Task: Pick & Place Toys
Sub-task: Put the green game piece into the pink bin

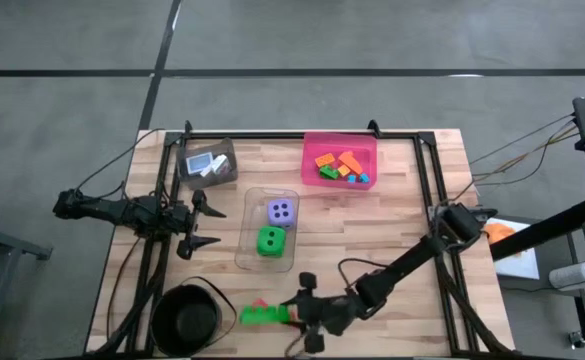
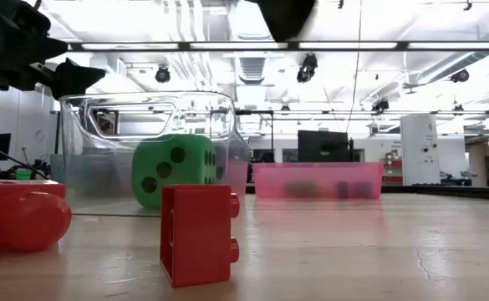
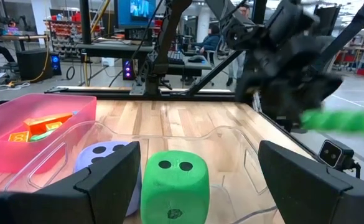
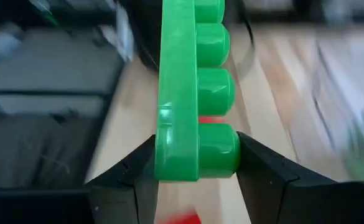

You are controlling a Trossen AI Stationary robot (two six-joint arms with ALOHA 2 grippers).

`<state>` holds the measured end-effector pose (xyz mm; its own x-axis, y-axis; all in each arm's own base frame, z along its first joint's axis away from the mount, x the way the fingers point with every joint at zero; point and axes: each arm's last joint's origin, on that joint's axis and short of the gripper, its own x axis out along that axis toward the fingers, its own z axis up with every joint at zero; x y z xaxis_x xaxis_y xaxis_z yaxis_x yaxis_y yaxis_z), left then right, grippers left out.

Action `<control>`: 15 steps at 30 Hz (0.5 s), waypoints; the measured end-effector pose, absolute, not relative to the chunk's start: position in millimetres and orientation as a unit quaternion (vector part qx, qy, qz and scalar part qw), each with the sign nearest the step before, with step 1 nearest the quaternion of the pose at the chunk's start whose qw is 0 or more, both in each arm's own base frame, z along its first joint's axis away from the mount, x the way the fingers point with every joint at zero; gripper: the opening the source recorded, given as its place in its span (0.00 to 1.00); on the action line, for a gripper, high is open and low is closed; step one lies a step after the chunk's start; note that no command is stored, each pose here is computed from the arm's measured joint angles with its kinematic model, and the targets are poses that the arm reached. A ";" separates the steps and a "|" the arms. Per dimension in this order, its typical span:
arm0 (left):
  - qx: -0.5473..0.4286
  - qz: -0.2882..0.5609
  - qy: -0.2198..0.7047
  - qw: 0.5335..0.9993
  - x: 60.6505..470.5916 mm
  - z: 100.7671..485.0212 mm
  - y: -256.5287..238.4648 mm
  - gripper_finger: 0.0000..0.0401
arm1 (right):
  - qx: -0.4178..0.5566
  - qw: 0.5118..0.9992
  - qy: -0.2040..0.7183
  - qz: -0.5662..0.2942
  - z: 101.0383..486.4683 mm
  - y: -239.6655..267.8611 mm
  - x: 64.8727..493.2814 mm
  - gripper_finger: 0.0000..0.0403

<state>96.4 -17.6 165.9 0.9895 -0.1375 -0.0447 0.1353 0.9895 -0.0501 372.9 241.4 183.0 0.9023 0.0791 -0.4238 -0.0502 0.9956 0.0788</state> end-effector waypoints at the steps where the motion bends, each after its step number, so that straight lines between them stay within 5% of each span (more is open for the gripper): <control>1: -0.023 -0.069 0.024 0.997 96.4 165.8 -17.7 0.82 | 0.023 0.980 0.193 0.044 187.7 243.3 374.4 0.42; 7: -0.023 -0.069 0.024 0.997 96.4 165.8 -17.7 0.82 | -0.008 0.993 0.075 0.095 198.3 245.6 374.0 0.42; 15: -0.023 -0.069 0.024 0.997 96.4 165.8 -17.6 0.82 | 0.014 0.995 0.026 0.097 165.9 224.8 352.3 0.42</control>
<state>96.4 -17.6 165.8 0.9894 -0.1378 -0.0451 0.1356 0.9895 -0.0500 352.3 224.8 165.9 0.9800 0.1929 -0.0492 -0.1914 0.9810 0.0322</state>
